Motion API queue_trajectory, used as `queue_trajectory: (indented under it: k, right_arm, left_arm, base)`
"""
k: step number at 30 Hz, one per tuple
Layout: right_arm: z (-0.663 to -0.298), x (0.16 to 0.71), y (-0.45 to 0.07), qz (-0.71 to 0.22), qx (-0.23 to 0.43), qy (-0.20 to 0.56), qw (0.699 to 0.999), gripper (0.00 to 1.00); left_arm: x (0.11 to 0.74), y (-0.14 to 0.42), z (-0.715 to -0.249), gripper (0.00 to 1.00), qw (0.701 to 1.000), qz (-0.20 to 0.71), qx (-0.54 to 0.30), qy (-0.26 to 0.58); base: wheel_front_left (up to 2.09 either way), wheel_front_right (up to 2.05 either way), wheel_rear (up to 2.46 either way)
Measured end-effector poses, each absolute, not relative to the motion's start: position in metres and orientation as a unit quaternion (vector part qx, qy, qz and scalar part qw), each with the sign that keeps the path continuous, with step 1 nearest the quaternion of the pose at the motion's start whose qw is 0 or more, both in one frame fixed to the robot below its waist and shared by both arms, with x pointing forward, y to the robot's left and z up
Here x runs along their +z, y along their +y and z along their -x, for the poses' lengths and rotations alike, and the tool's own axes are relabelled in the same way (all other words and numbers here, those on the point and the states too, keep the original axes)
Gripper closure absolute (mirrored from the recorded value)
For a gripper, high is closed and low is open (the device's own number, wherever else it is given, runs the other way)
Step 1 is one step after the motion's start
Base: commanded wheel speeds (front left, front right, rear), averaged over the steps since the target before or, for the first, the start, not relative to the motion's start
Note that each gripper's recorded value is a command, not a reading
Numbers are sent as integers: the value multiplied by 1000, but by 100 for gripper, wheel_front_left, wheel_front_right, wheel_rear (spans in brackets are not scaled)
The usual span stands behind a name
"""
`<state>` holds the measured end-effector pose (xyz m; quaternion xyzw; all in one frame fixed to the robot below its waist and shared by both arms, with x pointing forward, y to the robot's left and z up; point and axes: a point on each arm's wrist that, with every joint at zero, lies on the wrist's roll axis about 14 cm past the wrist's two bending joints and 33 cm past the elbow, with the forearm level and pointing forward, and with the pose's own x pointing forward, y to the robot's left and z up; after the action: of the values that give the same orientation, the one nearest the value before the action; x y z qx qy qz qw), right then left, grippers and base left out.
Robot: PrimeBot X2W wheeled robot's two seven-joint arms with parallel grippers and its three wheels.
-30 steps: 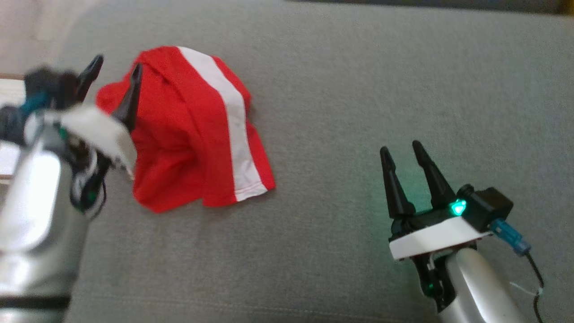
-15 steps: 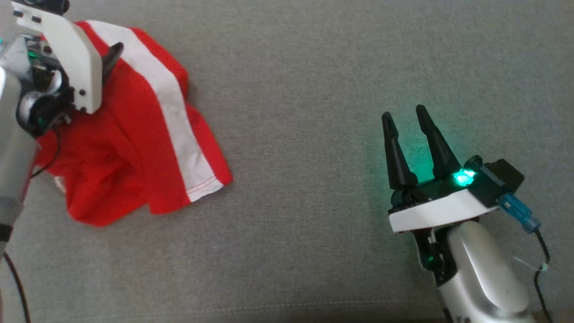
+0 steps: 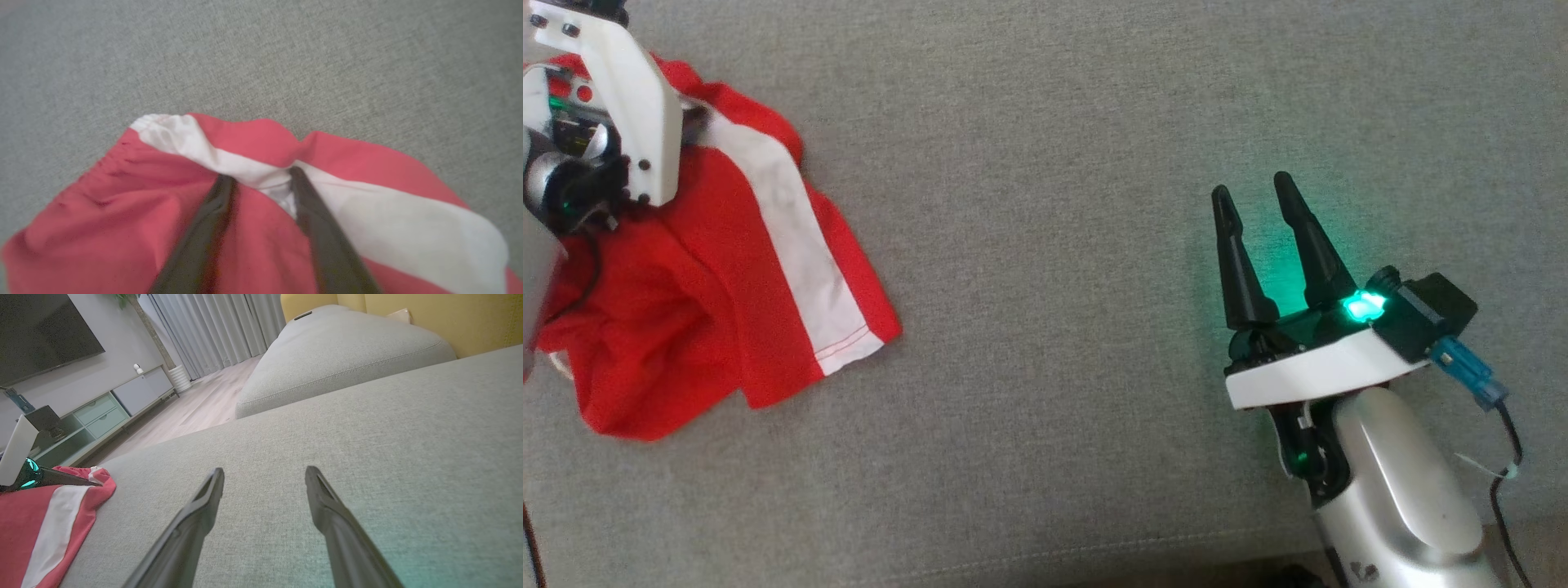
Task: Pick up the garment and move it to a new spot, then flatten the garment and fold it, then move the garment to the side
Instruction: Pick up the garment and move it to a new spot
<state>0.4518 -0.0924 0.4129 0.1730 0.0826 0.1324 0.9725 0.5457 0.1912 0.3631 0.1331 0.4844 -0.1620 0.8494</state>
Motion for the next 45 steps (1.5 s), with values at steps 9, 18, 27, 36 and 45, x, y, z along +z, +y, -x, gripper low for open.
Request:
queue_trajectory:
  k: [9,18,27,36,45]
  right_arm:
    - [-449,429,-96,-168,130,65,975,0]
    - [-441,456,-101,-167,126,35,977,0]
    - [-429,475,-92,-171,140,16,975,0]
    - [-416,491,-91,-174,142,0,974,0]
    - [-406,505,-127,-174,95,-26,980,0]
  left_arm:
    - [399,184,-563,100,895,-120,-167,395]
    - [491,162,-584,100,959,-84,-177,207]
    - [574,157,-573,100,981,-51,-178,57]
    - [639,114,-550,100,972,-20,-229,-41]
    - [645,21,-526,100,948,39,-312,-50]
  base:
    - [0,0,0]
    - [0,0,0]
    - [0,0,0]
    - [0,0,0]
    - [0,0,0]
